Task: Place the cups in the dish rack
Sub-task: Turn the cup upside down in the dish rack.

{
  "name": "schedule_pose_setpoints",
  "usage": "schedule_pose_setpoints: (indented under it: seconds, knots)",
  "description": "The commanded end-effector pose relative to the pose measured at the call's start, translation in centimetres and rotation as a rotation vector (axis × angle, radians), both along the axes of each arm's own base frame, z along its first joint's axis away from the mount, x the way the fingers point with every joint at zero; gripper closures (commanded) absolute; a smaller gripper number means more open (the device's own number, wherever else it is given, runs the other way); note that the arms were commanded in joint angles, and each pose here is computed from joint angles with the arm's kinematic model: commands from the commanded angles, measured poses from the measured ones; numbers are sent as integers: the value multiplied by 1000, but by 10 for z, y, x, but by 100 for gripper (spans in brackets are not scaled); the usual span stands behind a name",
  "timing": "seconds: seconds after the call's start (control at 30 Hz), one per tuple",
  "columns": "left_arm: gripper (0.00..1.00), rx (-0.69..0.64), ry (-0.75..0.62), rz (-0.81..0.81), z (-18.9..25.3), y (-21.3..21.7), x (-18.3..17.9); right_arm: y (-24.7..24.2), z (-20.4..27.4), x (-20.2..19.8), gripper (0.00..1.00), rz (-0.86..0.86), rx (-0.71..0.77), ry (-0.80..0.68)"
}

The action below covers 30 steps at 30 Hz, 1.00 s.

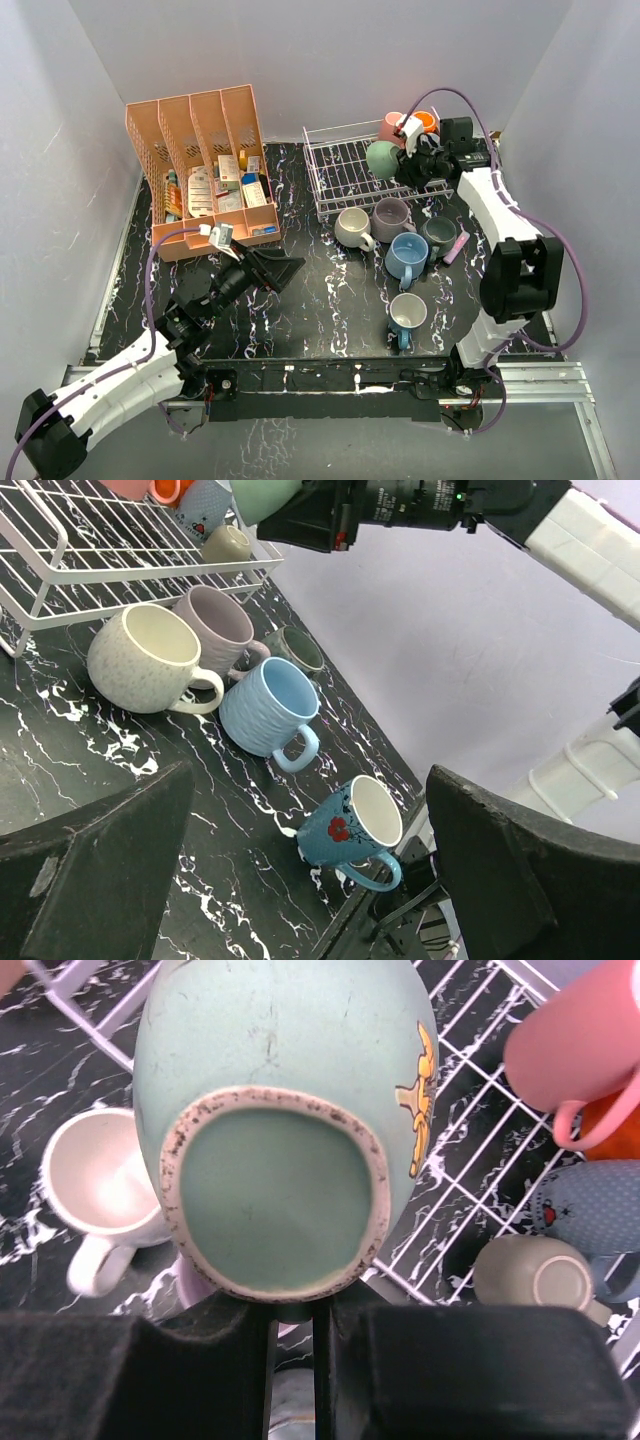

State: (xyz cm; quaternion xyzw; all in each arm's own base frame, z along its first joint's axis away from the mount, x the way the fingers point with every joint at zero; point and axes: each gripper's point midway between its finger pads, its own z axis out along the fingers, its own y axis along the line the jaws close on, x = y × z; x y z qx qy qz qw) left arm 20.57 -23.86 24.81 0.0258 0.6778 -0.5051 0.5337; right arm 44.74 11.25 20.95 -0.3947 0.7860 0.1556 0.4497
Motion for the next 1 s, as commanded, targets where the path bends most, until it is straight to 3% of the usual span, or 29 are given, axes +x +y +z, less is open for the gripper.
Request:
schedule_pose_setpoints:
  seconds: [0.0,0.6,0.97]
  knots:
    - [3,2,-16,25,0,7,1,-9,39,45,92,-90,-1,-143]
    - [3,9,-17,40,1,9,2,-43,-18,121,92,-373,-61,-81]
    - [3,19,-18,49,1,10,3,-56,-40,140,91,-490,-66,-57]
